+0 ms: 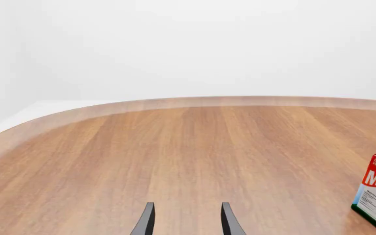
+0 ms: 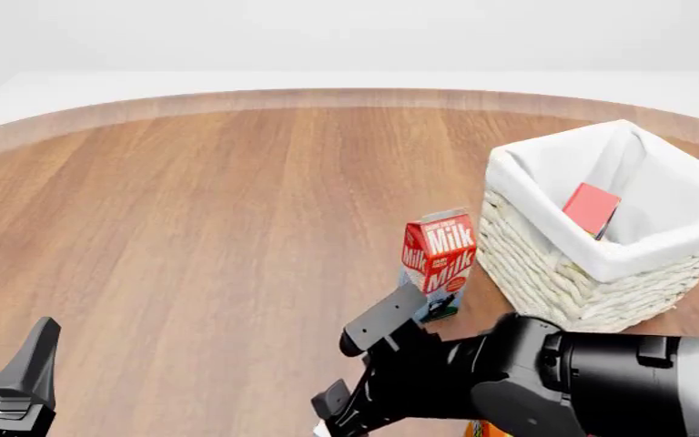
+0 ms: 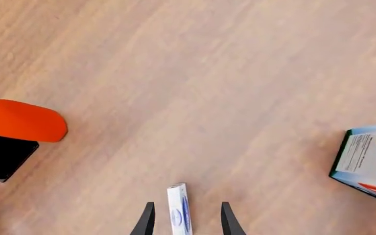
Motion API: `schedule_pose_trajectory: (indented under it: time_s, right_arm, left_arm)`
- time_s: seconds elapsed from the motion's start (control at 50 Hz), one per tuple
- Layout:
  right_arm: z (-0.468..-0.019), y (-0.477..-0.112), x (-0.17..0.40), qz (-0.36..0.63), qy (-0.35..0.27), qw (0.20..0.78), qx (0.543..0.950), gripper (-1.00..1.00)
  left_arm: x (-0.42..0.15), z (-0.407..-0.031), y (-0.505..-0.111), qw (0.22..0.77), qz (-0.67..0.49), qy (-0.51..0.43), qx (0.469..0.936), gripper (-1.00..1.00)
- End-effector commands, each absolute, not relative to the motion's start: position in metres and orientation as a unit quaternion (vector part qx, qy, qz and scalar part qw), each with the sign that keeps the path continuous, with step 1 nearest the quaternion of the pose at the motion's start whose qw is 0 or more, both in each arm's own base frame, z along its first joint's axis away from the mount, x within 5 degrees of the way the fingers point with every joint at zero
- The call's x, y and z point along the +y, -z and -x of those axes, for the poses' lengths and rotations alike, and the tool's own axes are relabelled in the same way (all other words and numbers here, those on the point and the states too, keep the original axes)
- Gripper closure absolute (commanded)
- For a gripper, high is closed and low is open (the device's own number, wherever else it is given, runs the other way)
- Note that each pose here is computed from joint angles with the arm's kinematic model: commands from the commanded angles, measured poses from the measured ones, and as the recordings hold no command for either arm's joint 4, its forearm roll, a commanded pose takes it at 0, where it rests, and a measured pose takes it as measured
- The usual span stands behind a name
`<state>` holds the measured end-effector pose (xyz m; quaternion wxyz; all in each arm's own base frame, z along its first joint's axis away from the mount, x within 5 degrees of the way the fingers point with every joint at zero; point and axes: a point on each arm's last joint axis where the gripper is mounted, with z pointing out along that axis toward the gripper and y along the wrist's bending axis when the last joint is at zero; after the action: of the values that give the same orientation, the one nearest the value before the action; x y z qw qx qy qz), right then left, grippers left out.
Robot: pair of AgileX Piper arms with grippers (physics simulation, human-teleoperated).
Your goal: Pick up the cream cheese box and the butter, and put them in the basket.
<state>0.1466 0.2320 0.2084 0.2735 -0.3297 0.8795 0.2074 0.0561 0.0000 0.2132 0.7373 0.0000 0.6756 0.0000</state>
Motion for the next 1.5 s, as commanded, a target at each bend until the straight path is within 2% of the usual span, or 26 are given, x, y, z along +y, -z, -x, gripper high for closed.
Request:
schedule_pose_trajectory:
  time_s: [0.02,0.26,0.38,1.5]
  right_arm:
    - [-0.146,-0.202,0.237,0.335,-0.202,0.263,0.882,-1.00]
    - [-0.148,-0.202,0.241,0.342,-0.196,0.258,0.882,-1.00]
    - [-0.154,-0.216,0.243,0.353,-0.192,0.267,0.876,-1.00]
    - [-0.145,-0.178,0.253,0.357,-0.183,0.232,0.886,-1.00]
  left_arm:
    - [0.000,-0.056,-0.213,0.737,0.000,0.000,0.676,-1.00]
    - [0.000,-0.056,-0.213,0.737,0.000,0.000,0.676,-1.00]
    - [0.000,-0.056,-0.213,0.737,0.000,0.000,0.676,-1.00]
    - [0.000,-0.056,-0.213,0.737,0.000,0.000,0.676,-1.00]
